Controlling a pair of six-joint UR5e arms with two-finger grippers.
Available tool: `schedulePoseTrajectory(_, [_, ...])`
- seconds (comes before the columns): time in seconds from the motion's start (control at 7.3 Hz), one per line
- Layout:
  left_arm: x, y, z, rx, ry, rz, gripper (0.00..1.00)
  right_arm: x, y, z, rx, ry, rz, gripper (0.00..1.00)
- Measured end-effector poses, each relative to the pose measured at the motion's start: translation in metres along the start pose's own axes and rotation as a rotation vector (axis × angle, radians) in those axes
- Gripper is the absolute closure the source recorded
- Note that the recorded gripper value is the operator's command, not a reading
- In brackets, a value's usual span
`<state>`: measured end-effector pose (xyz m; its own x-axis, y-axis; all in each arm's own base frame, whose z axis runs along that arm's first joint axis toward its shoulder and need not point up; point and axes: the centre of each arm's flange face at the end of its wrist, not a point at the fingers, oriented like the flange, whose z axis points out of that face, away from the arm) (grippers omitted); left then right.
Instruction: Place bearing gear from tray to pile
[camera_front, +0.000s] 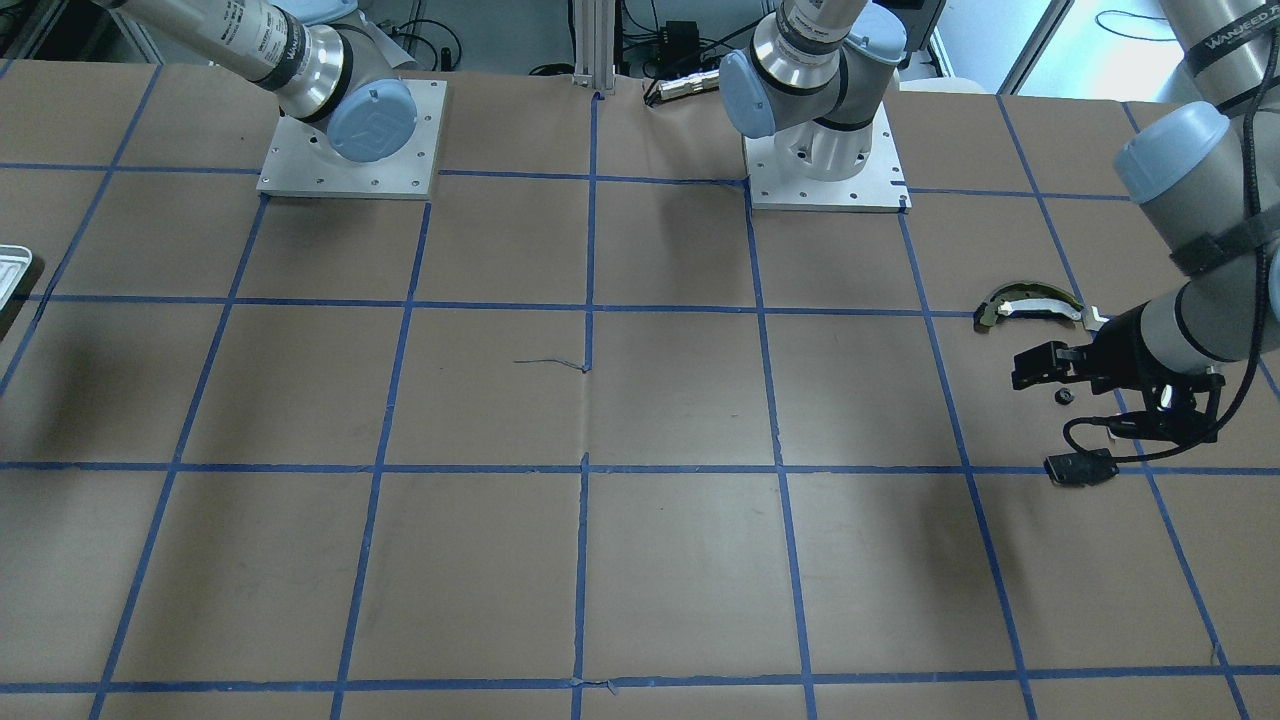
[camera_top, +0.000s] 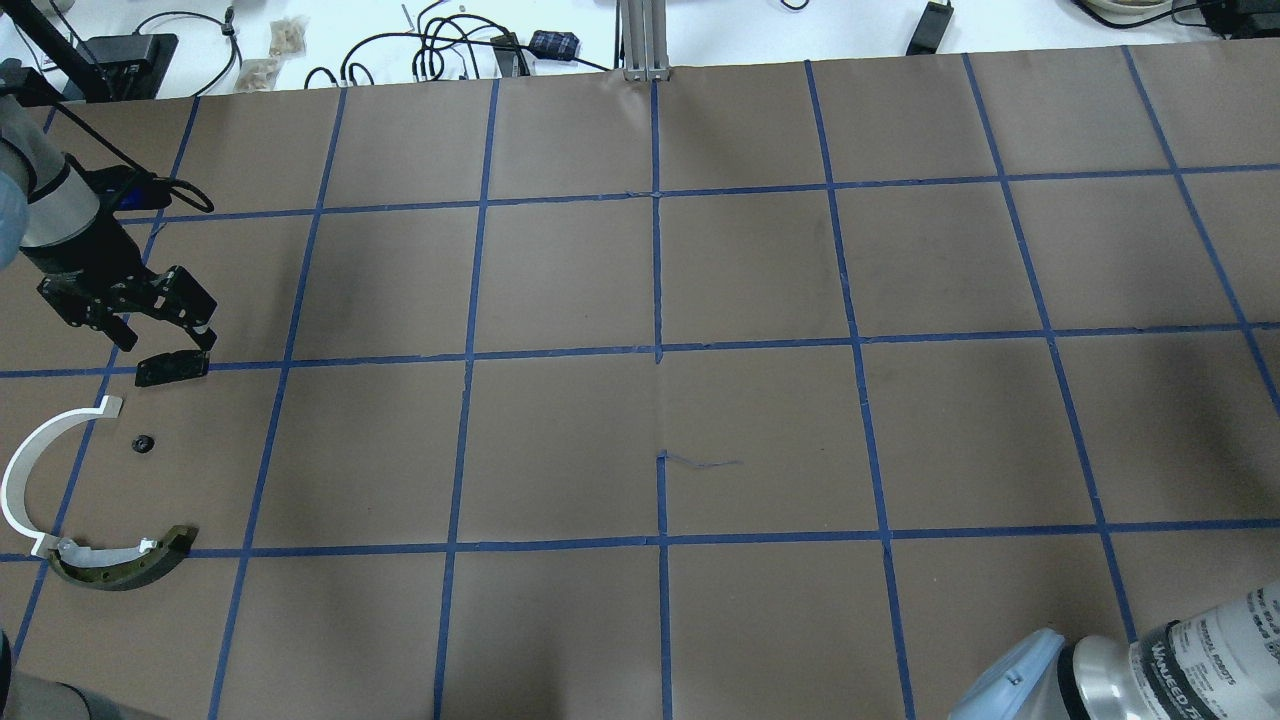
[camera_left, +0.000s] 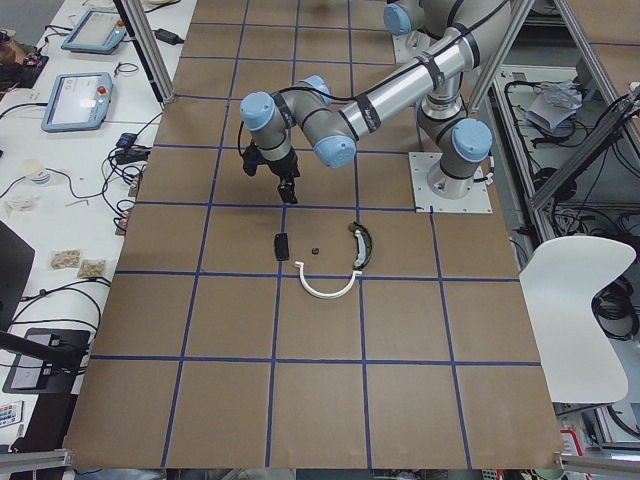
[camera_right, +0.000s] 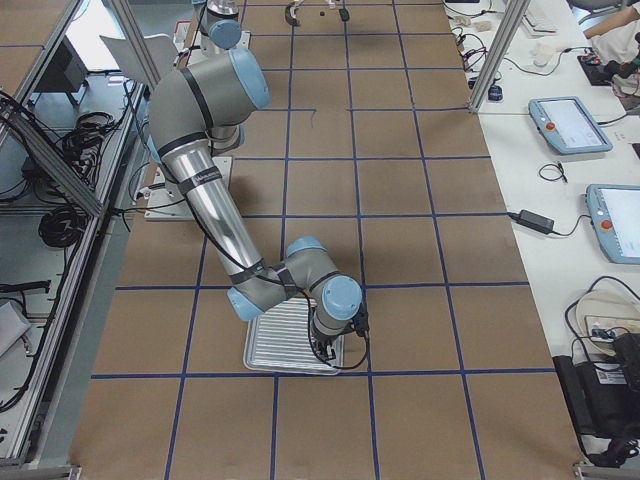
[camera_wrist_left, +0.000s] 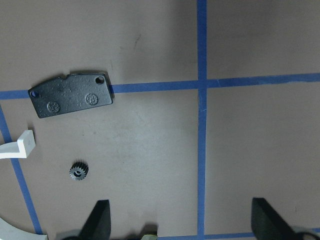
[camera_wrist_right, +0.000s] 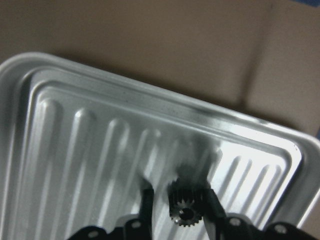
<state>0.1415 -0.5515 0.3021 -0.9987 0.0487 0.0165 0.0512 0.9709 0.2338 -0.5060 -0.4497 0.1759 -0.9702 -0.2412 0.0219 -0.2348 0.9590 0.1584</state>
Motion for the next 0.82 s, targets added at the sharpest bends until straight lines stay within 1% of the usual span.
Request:
schedulePoseTrajectory(0.27, [0.023, -0.005, -0.007, 0.016, -0.002, -0.016, 0.0, 0.0, 0.001, -0.001, -0.005, 0.005, 0.0, 0.92])
schedulePoseTrajectory(0.41, [0.042, -0.006, -0.015, 0.042, 0.012, -0.032, 0.0, 0.001, 0.002, -0.005, -0.005, 0.013, 0.003, 0.92])
schedulePoseTrajectory(0.55, [0.059, -0.004, -0.027, 0.07, 0.016, -0.031, 0.0, 0.001, 0.002, -0.016, -0.01, 0.029, 0.003, 0.92])
schedulePoseTrajectory(0.68, [0.075, 0.001, -0.041, 0.097, 0.008, -0.016, 0.0, -0.007, -0.003, -0.039, -0.03, 0.052, -0.012, 0.92])
schedulePoseTrajectory(0.82, [0.092, 0.005, -0.053, 0.121, -0.002, 0.005, 0.0, -0.03, -0.022, -0.076, -0.057, 0.081, -0.049, 0.92])
